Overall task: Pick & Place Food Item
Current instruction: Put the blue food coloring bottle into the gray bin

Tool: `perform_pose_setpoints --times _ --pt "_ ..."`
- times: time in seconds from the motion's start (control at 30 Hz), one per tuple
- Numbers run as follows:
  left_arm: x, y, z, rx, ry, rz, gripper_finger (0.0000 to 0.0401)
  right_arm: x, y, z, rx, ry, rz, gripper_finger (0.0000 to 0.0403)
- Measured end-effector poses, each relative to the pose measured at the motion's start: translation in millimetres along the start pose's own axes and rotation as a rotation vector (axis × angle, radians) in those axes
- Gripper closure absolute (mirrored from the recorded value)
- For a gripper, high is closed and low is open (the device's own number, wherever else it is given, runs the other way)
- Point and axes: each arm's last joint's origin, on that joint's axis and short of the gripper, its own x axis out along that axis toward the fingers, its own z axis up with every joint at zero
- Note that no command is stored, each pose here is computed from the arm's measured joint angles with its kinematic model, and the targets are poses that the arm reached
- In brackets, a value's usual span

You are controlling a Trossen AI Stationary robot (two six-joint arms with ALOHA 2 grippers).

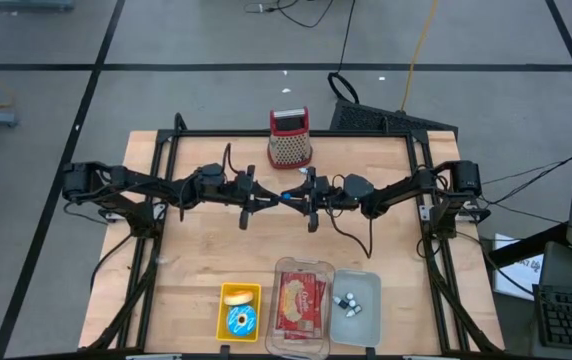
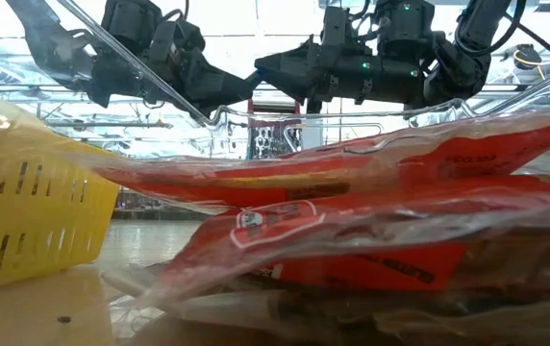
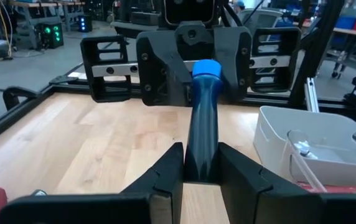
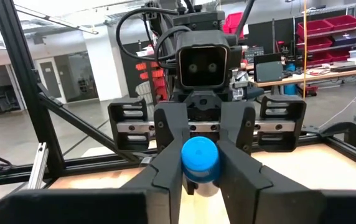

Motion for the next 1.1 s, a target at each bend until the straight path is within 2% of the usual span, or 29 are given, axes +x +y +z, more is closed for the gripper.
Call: perform_pose_setpoints --times 0.17,0.33,0.47,0.6,0.77,0.9,1.1 --pt "0 0 0 -0.051 -0.001 0.015 0.0299 0 0 0 -0.008 0.0 0.002 0.0337" --pt "0 1 0 -0.061 -0.006 0.024 0.0226 -1 1 3 -0.029 0.001 0.026 0.0338" --pt "-3 1 5 -0.077 -0.02 0.017 0.0172 -5 2 19 -0.027 0.025 0.06 0.0333" --pt "-6 1 9 -0.095 -0.032 0.017 0.0137 -15 8 37 -0.02 0.089 0.139 0.0339" --pt "-11 5 14 -0.07 -0.046 0.039 0.0112 -33 35 62 0.062 0.225 0.379 0.0339" --pt "-12 7 14 -0.061 -0.04 0.051 0.0101 -52 70 66 0.15 0.406 0.512 0.0336" --pt "-12 8 8 -0.025 0.017 0.054 0.0102 -82 120 41 0.171 0.763 0.441 0.034"
